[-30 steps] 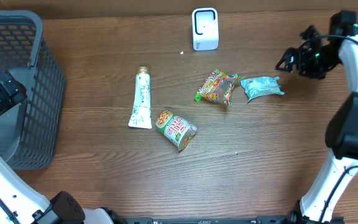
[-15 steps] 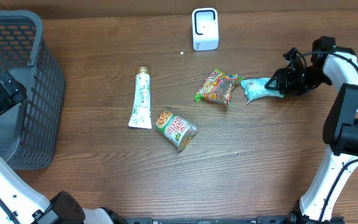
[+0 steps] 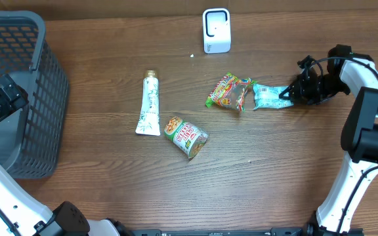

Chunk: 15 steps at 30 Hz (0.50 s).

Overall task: Scan the item barcode
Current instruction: 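Lift the wipes pack and carry it toward the white scanner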

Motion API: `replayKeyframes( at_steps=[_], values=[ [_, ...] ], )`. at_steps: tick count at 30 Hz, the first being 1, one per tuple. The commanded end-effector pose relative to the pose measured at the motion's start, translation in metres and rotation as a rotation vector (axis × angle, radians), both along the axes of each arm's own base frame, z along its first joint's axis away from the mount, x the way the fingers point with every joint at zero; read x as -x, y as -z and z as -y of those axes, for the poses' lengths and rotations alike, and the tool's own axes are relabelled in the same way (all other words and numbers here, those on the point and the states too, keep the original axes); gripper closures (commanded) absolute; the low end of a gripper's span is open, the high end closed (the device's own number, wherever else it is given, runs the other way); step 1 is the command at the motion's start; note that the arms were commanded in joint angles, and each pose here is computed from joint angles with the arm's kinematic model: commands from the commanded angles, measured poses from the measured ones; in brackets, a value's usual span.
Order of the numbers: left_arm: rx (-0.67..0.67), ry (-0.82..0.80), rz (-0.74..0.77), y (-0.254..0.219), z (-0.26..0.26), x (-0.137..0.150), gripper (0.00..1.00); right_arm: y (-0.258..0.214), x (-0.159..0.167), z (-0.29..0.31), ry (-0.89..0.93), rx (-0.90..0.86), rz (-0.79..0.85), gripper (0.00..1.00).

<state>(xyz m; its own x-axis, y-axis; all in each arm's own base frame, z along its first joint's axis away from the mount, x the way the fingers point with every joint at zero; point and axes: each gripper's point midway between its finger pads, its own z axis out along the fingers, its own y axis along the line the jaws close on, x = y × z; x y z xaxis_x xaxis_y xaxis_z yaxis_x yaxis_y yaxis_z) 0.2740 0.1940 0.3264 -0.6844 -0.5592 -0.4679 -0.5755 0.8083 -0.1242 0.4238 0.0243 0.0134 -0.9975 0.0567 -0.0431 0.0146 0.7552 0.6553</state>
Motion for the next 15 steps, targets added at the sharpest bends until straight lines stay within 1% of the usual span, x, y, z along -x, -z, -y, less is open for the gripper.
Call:
replayKeyframes(
  at_steps=[1,6,7,9,12,15],
  values=[
    [-0.007,0.013,0.003,-0.001,0.0,0.0,0.0,-0.017,-0.014,0.007,0.019,-0.041,0.016,0.96],
    [-0.007,0.013,0.003,-0.001,0.0,0.0,0.0,-0.082,-0.024,0.013,-0.023,-0.028,0.102,0.96],
    [-0.007,0.013,0.003,-0.001,0.0,0.0,0.0,-0.117,-0.025,0.012,-0.053,-0.022,0.167,0.96],
    [-0.007,0.013,0.003,-0.001,0.0,0.0,0.0,-0.154,-0.024,0.003,-0.102,-0.018,0.255,0.96],
    [-0.007,0.013,0.003,-0.001,0.0,0.0,0.0,-0.182,-0.02,-0.011,-0.143,-0.004,0.333,0.96],
    [-0.007,0.013,0.003,-0.001,0.0,0.0,0.0,-0.205,-0.012,-0.038,-0.235,-0.025,0.415,0.96]
  ],
)
